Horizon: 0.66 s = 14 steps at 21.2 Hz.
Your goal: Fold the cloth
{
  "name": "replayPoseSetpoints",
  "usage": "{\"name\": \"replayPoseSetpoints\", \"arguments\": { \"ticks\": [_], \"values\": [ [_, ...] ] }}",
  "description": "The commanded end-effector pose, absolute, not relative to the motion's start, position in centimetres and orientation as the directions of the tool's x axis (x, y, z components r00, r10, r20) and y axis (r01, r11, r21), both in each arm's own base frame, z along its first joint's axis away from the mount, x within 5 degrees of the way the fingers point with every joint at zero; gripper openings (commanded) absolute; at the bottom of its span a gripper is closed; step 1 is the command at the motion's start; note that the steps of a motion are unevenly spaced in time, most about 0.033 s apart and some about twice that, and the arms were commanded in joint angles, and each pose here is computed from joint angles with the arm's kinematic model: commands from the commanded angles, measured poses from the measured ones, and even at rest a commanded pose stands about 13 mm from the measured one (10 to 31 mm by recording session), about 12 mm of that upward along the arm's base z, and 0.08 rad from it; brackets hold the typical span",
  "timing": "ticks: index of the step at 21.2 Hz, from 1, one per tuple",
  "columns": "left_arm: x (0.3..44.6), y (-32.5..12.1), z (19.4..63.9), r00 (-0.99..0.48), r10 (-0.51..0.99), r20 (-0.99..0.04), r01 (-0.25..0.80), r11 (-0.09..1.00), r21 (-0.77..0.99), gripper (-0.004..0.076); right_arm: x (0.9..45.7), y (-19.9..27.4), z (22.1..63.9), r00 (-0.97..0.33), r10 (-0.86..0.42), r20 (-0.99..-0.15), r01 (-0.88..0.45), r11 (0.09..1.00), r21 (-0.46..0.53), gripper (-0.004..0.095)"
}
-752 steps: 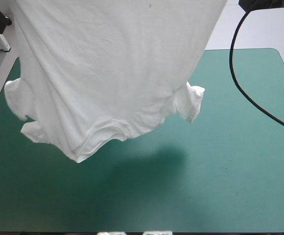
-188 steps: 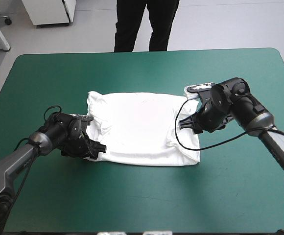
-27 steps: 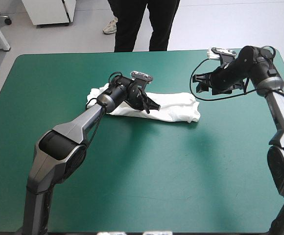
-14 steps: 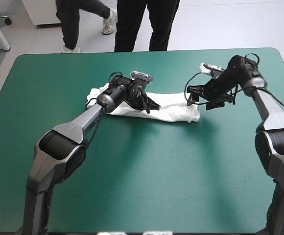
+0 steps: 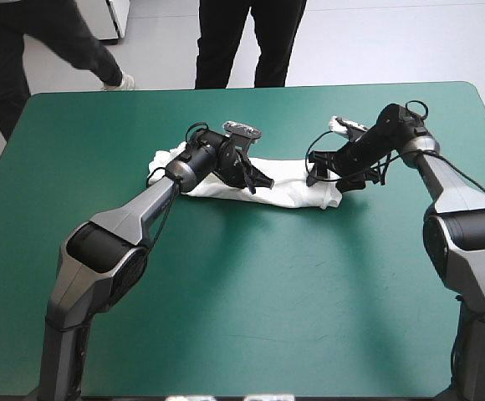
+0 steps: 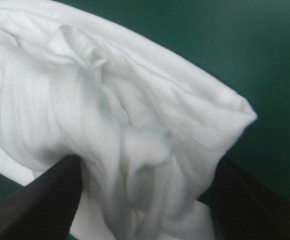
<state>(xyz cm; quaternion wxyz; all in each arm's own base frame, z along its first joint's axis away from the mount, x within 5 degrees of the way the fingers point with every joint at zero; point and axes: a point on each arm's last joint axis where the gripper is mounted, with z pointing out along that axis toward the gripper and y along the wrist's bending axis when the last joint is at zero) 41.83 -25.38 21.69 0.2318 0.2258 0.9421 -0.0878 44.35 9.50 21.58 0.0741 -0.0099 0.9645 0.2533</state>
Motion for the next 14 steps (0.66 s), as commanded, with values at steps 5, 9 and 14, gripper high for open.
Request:
{"name": "replayPoseSetpoints", "arguments": {
  "ticks": [5, 9, 14],
  "values": [
    [41.3, -25.6, 25.0, -0.763, 0.362, -0.536, 0.473, 0.877, -0.082, -0.0009, 44.0, 11.9, 23.5, -0.979, -0.005, -0.205, -0.114, 0.843, 0.526, -0.0009],
    [41.3, -25.6, 25.0, -0.763, 0.362, -0.536, 0.473, 0.877, -0.082, -0.0009, 43.8, 12.0, 26.0, -0.967, -0.01, -0.253, -0.149, 0.831, 0.535, -0.0017],
    [41.3, -25.6, 25.0, -0.764, 0.36, -0.536, 0.472, 0.878, -0.083, -0.0009, 43.1, 13.0, 33.3, -0.904, -0.004, -0.427, -0.27, 0.78, 0.565, -0.0017]
  ]
}}
